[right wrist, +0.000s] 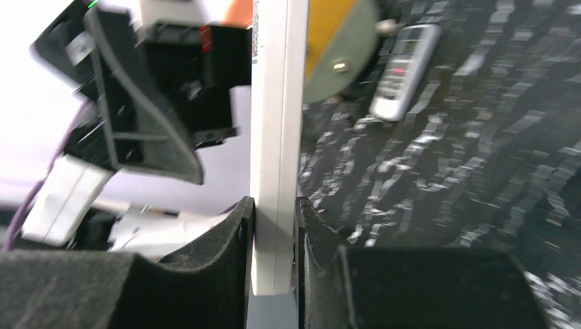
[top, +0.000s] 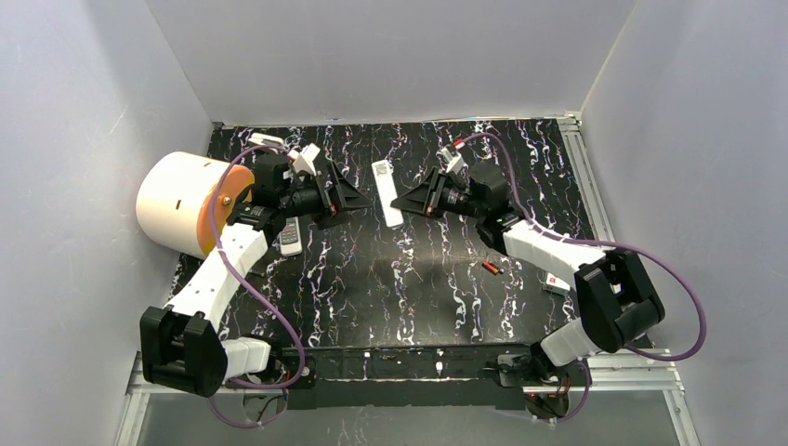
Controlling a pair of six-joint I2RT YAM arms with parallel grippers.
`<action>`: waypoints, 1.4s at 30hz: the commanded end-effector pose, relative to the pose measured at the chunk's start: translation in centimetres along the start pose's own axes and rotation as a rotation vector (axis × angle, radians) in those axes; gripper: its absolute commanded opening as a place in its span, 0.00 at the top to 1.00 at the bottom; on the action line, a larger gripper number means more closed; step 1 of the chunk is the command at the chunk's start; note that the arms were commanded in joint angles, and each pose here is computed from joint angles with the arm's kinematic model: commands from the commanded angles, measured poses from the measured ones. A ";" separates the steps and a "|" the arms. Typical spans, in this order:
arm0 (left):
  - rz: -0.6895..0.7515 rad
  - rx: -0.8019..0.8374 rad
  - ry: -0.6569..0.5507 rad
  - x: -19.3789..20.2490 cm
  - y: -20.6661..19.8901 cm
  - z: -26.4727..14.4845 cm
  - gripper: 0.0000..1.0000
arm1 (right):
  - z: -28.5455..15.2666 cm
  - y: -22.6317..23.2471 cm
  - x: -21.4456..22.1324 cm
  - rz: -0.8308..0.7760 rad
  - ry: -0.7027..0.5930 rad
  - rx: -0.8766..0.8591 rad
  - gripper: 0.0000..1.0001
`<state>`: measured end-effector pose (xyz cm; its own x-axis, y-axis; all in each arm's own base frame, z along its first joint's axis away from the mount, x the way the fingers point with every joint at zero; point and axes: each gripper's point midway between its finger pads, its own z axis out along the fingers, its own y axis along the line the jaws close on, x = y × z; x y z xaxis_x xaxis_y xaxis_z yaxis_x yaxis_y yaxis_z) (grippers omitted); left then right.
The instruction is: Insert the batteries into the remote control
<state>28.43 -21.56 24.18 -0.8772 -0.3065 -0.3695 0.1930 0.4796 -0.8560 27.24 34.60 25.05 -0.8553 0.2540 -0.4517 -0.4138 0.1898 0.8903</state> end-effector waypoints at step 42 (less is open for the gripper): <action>-0.002 -1.391 0.007 -1.6 22.3 -10.8 0.02 | -12.8 -22.0 -10.9 -0.175 -0.203 0.905 0.21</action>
<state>29.26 -3.94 9.37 -0.8798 -0.3257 -0.3462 -0.3743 0.9236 0.0823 41.24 16.87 6.34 -0.7754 0.2955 -0.5581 -0.0332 0.8635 0.5032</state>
